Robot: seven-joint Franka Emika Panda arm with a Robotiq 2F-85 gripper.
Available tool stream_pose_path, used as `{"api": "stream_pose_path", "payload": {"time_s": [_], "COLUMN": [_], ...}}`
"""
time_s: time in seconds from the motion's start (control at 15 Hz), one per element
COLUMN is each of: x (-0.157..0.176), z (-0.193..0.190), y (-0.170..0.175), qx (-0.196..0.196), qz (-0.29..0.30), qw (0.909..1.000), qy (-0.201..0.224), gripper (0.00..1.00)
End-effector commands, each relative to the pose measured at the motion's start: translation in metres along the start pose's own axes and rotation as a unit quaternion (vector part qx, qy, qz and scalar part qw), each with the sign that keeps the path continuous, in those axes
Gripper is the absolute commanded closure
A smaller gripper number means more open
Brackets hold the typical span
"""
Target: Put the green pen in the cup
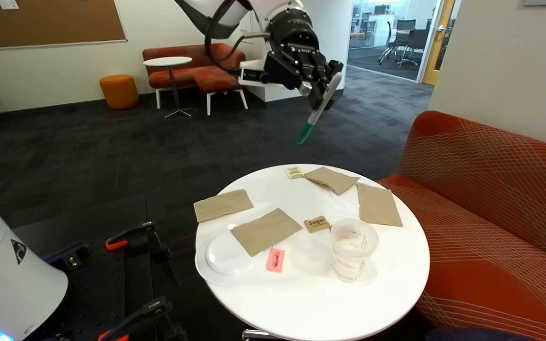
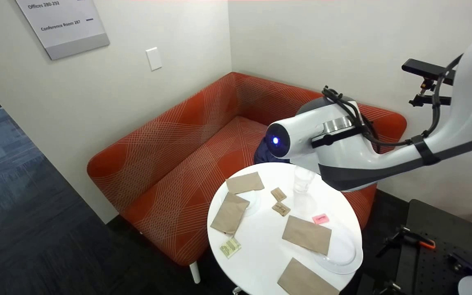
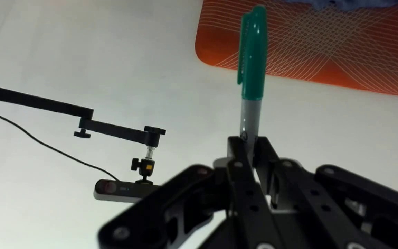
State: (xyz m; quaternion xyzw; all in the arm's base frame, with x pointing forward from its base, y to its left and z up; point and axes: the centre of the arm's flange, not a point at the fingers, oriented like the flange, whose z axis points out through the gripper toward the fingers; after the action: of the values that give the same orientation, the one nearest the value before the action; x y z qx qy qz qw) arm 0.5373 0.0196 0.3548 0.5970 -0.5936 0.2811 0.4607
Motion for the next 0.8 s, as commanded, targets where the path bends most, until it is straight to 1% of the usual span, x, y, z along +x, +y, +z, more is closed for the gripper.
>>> {"api": "stream_pose_path", "payload": {"time_s": [0.0, 0.27, 0.4, 0.6, 0.73], "x": [-0.001, -0.008, -0.012, -0.019, -0.024], "z": [0.000, 0.008, 0.013, 0.023, 0.033], "y": [-0.012, -0.024, -0.029, -0.036, -0.040], "qx": [0.007, 0.029, 0.036, 0.046, 0.050], "qz": [-0.019, -0.015, -0.004, 0.014, 0.032], "qw": [0.9990, 0.9970, 0.9959, 0.9945, 0.9940], "qy": [0.040, 0.070, 0.082, 0.093, 0.091], "gripper": [0.97, 0.97, 0.97, 0.97, 0.97]}}
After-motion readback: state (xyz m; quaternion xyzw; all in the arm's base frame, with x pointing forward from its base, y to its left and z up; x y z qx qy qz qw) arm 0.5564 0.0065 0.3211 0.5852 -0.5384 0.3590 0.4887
